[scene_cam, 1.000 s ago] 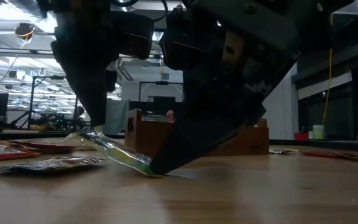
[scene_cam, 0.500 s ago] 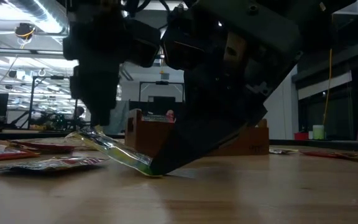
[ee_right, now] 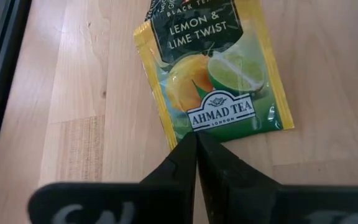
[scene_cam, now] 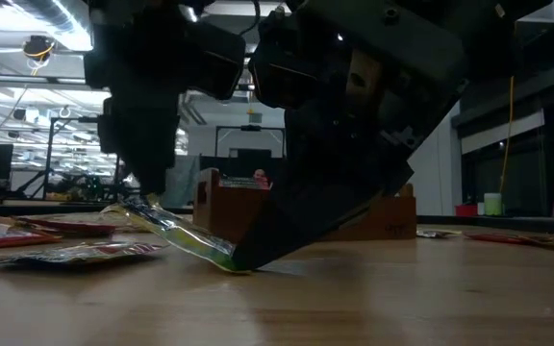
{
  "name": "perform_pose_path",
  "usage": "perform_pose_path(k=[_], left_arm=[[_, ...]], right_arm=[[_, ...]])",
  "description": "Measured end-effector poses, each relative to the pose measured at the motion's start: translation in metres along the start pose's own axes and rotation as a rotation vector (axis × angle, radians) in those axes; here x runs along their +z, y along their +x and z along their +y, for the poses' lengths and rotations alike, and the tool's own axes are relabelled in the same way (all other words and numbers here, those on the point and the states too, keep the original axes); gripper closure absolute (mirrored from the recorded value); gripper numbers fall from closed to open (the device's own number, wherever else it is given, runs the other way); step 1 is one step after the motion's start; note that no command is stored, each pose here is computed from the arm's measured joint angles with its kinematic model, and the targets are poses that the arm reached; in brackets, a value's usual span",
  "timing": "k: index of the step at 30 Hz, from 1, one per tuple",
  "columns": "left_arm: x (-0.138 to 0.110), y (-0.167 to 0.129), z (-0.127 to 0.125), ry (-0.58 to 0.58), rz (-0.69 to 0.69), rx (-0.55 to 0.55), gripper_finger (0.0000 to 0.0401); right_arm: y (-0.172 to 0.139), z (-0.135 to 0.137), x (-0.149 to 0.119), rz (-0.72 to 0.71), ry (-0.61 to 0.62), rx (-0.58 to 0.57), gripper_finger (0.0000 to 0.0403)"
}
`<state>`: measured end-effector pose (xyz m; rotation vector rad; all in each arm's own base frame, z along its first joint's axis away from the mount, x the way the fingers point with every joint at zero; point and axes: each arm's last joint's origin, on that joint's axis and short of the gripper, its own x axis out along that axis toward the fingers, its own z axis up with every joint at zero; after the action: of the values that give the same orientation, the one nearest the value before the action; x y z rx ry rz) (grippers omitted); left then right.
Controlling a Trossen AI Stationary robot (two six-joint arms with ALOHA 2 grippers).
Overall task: Pick & Place Tea
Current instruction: Put the yellow tea bag into the middle section of the wooden organizer
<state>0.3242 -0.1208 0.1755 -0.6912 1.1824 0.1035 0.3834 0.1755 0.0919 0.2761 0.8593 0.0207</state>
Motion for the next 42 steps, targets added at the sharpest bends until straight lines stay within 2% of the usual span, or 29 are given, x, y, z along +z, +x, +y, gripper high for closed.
perform_pose_path(k=[7,14,20,29,33,38,42], left_arm=[[-0.004,0.016,0.002,0.001,0.03,0.025,0.0246],[-0.006,0.017,0.004,0.03,0.066,0.024,0.0253],[-0.008,0.016,0.01,0.018,0.108,0.076,0.0249],[-0.005,0.017,-0.003,0.032,0.04,-0.023,0.0253],[-0.005,0.017,-0.003,0.017,0.037,-0.027,0.0256],[-0.005,0.017,-0.003,0.014,0.023,-0.017,0.0279],[-0.005,0.017,-0.003,0.014,0.008,-0.003,0.0323]], right_arm=[[0.0,0.001,0.0,-0.007,-0.001,-0.001,0.0384],[0.0,0.001,0.0,-0.007,-0.001,0.0,0.0384],[0.0,0.001,0.0,-0.007,0.0,0.001,0.0384],[0.0,0.001,0.0,-0.007,0.0,0.002,0.0384],[0.0,0.001,0.0,-0.007,0.0,0.003,0.0384],[0.0,0.001,0.0,-0.012,0.0,-0.002,0.0384],[0.0,0.001,0.0,-0.02,0.001,-0.009,0.0384]])
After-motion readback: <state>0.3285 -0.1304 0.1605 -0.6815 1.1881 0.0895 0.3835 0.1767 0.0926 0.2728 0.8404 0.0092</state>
